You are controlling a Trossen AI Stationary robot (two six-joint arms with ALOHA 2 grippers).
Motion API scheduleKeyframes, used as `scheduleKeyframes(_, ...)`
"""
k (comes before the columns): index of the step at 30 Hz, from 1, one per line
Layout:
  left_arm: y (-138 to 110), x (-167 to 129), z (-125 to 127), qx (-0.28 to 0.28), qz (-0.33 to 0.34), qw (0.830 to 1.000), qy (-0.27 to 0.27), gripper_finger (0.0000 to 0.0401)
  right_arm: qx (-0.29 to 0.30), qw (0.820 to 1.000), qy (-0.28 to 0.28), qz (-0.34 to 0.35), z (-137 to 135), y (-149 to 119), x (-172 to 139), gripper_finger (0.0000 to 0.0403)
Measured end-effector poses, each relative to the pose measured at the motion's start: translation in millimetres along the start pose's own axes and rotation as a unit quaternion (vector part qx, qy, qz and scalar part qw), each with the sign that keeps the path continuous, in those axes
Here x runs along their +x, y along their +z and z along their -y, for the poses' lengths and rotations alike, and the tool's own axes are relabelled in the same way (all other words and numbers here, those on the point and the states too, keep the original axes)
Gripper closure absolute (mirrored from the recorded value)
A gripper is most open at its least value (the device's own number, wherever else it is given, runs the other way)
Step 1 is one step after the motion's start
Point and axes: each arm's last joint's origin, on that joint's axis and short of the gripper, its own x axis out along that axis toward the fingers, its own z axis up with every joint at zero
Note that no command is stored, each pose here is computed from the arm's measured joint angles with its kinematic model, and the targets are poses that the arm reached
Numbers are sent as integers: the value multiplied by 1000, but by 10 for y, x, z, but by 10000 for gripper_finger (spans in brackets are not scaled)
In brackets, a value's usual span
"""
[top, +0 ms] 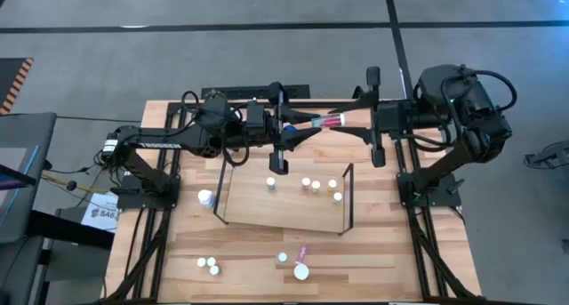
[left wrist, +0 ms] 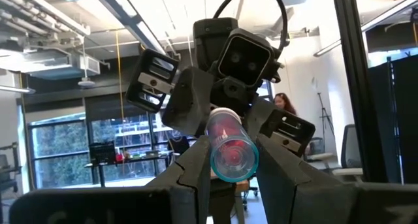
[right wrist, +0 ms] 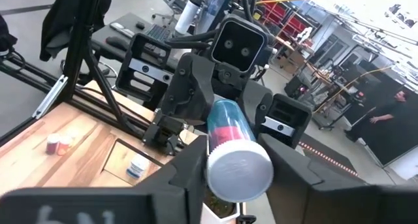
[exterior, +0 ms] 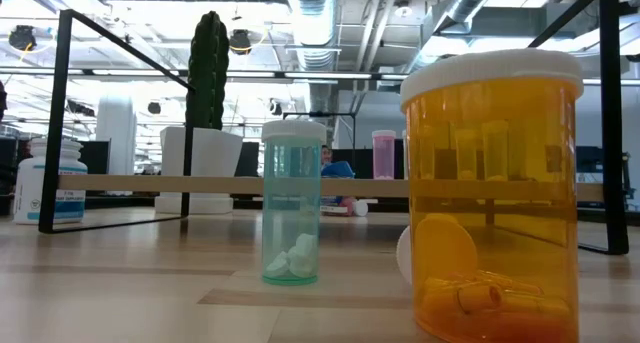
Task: Pick and place medicine bottles onto shelf by color
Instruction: Put the blue pill bottle on the shelf
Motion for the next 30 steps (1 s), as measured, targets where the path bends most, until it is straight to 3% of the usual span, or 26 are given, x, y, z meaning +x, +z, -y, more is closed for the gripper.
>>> scheduleKeyframes(5,1,0,0,0,0,1000,0,323,0,1000,1,0,-1,0,0,289)
scheduleKeyframes(10,6,0,-5,-4,3,1000,8,306,20,1000,0,0,2,-1,-15,288)
scheduleKeyframes(16,17,-2,-9,-3,6,1000,13,242,56,998,2,-5,19,-11,-141,279)
scheduleKeyframes(21,11,-3,-33,-3,-1,999,54,176,95,995,13,-40,-3,-80,-205,287)
scheduleKeyframes(25,-28,-7,-52,-2,-25,995,94,137,157,981,19,-110,-27,-215,-258,280)
scheduleKeyframes(30,-63,-92,-37,-42,-101,984,142,121,228,945,30,-231,-139,-422,-142,271)
